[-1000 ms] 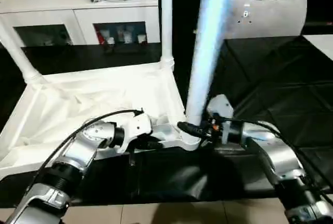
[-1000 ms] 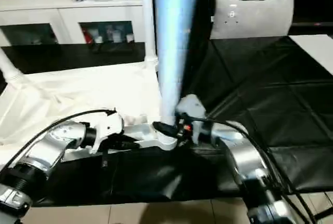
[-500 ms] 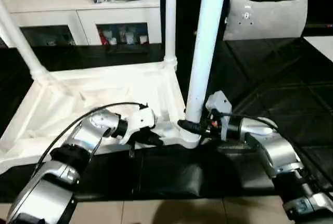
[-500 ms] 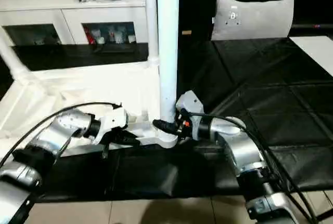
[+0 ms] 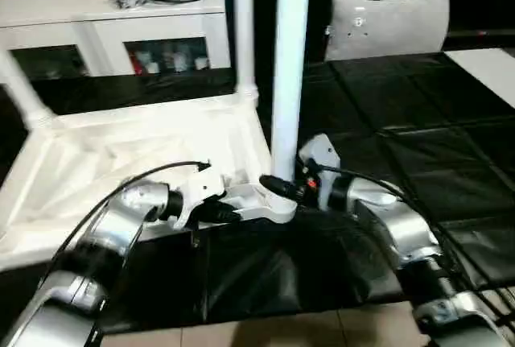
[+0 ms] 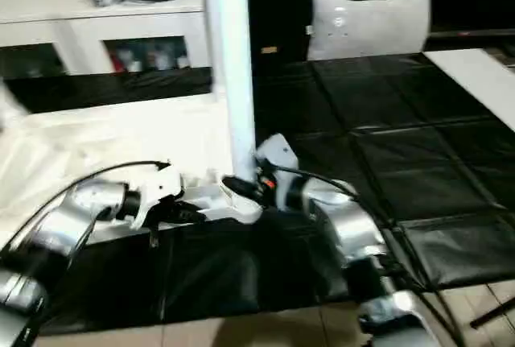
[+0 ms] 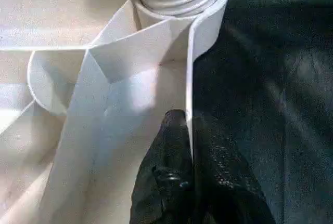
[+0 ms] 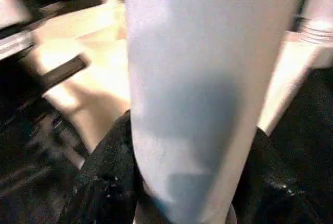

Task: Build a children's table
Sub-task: Insert table leg to table base

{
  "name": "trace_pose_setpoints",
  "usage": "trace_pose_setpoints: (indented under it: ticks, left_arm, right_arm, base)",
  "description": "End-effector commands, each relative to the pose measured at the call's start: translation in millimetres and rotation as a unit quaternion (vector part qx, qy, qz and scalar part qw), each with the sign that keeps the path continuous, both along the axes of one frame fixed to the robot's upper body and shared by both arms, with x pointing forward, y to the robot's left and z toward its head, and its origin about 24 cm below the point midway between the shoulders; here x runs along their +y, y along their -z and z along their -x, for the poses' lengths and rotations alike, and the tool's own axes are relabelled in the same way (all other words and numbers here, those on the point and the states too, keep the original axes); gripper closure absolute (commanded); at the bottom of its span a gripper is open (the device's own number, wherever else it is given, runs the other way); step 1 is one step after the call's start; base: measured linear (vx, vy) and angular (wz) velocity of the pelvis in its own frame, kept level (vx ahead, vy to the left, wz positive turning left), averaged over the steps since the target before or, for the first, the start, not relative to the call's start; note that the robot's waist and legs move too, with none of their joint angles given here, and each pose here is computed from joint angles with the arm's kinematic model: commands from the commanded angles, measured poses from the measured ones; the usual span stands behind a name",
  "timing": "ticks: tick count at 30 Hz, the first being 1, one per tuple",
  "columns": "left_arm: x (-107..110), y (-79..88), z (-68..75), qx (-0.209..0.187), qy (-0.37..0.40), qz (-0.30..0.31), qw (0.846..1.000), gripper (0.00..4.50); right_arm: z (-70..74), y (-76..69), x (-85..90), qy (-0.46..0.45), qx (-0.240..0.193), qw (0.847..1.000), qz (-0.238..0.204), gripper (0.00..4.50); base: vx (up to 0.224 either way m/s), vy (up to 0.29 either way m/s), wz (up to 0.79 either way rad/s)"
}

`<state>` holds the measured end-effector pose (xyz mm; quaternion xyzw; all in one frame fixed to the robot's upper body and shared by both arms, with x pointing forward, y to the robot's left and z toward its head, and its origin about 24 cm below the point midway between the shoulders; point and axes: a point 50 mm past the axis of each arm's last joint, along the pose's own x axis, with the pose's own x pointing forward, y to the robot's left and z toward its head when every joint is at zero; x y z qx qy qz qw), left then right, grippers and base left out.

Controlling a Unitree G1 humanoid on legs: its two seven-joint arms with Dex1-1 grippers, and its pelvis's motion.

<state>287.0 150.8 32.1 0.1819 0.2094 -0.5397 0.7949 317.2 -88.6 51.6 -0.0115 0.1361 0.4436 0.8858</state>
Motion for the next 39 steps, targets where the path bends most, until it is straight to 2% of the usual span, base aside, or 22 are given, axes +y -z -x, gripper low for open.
trace_pose_setpoints:
  ticks: [1, 2, 5, 10, 13, 16, 18, 20, 23, 27, 29, 30, 32, 36, 37, 39]
  left_arm:
    - [-18.4, -5.9, 9.2, -0.007, -0.013, 0.039, 0.999, 4.5]
    - [-28.7, -7.3, 16.1, -0.009, -0.028, 0.042, 0.999, 4.5]
    - [-37.4, -10.7, 20.9, -0.016, -0.031, 0.037, 0.999, 4.5]
    - [-49.7, -16.9, 20.6, -0.032, -0.041, 0.02, 0.998, 4.5]
    - [-43.0, -15.2, 15.7, -0.045, -0.062, -0.013, 0.997, 4.5]
    - [-37.4, -15.0, 12.7, -0.059, -0.061, -0.028, 0.996, 4.5]
    - [-32.6, -15.5, 10.1, -0.08, -0.044, -0.038, 0.995, 4.5]
    - [-30.5, -17.0, 8.0, -0.099, -0.027, -0.037, 0.994, 4.5]
    - [-29.2, -18.0, 6.8, -0.108, -0.012, -0.037, 0.993, 4.5]
    - [-17.7, -19.1, -4.4, -0.117, -0.019, -0.037, 0.992, 4.5]
    - [-16.0, -19.5, -6.0, -0.118, -0.017, -0.037, 0.992, 4.5]
    - [-16.0, -19.5, -6.0, -0.118, -0.017, -0.037, 0.992, 4.22]
    - [-11.6, -25.2, -12.8, -0.115, -0.023, -0.021, 0.993, 3.95]
    - [-9.7, -41.8, -20.3, -0.118, -0.025, 0.029, 0.992, 3.72]
    - [-9.7, -41.8, -20.3, -0.118, -0.025, 0.029, 0.992, 3.49]
    - [-11.6, -54.8, -28.6, -0.135, -0.052, 0.057, 0.988, 3.49]
  right_arm:
    - [11.3, 53.7, -24.3, 0.075, 0.117, 0.986, 0.089, 2.6]
    - [6.9, 51.8, -23.0, 0.087, 0.113, 0.986, 0.09, 2.6]
    - [4.1, 50.2, -21.5, 0.094, 0.112, 0.986, 0.086, 2.6]
    - [2.7, 49.3, -20.0, 0.095, 0.113, 0.986, 0.084, 2.6]
    - [3.0, 46.5, -19.9, 0.092, 0.099, 0.988, 0.073, 2.6]
    - [2.0, 37.3, -19.3, 0.09, 0.072, 0.993, 0.039, 2.6]
    - [0.1, 18.7, -20.0, 0.094, 0.023, 0.995, -0.027, 2.6]
    - [2.1, 5.0, -21.6, 0.086, -0.007, 0.993, -0.075, 2.6]
    - [4.8, -3.6, -23.5, 0.078, -0.026, 0.992, -0.099, 2.6]
    - [9.6, -21.0, -33.8, 0.086, -0.067, 0.985, -0.131, 2.6]
    - [9.8, -23.3, -36.0, 0.091, -0.074, 0.984, -0.135, 2.6]
    - [9.8, -23.3, -36.0, 0.091, -0.074, 0.984, -0.135, 2.6]
    - [10.9, -28.1, -40.4, 0.105, -0.086, 0.98, -0.143, 2.6]
    - [13.7, -36.0, -41.8, 0.118, -0.109, 0.974, -0.159, 2.6]
    - [13.7, -36.0, -41.8, 0.118, -0.109, 0.974, -0.159, 2.6]
    - [15.1, -42.5, -38.7, 0.115, -0.121, 0.971, -0.171, 2.6]
  base:
    - [0.052, 0.008, 0.02]
    - [0.052, 0.008, 0.02]
    - [0.038, 0.004, 0.01]
    - [0.0, 0.0, 0.0]
    - [0.0, 0.0, 0.0]
    - [0.0, 0.0, 0.0]
    - [0.0, 0.0, 0.0]
    - [0.0, 0.0, 0.0]
    - [0.0, 0.0, 0.0]
    - [0.0, 0.0, 0.0]
    - [-0.028, -0.004, -0.01]
    - [0.0, 0.0, 0.0]
    - [0.0, 0.0, 0.0]
    - [0.0, 0.0, 0.0]
    - [0.0, 0.0, 0.0]
    - [0.0, 0.0, 0.0]
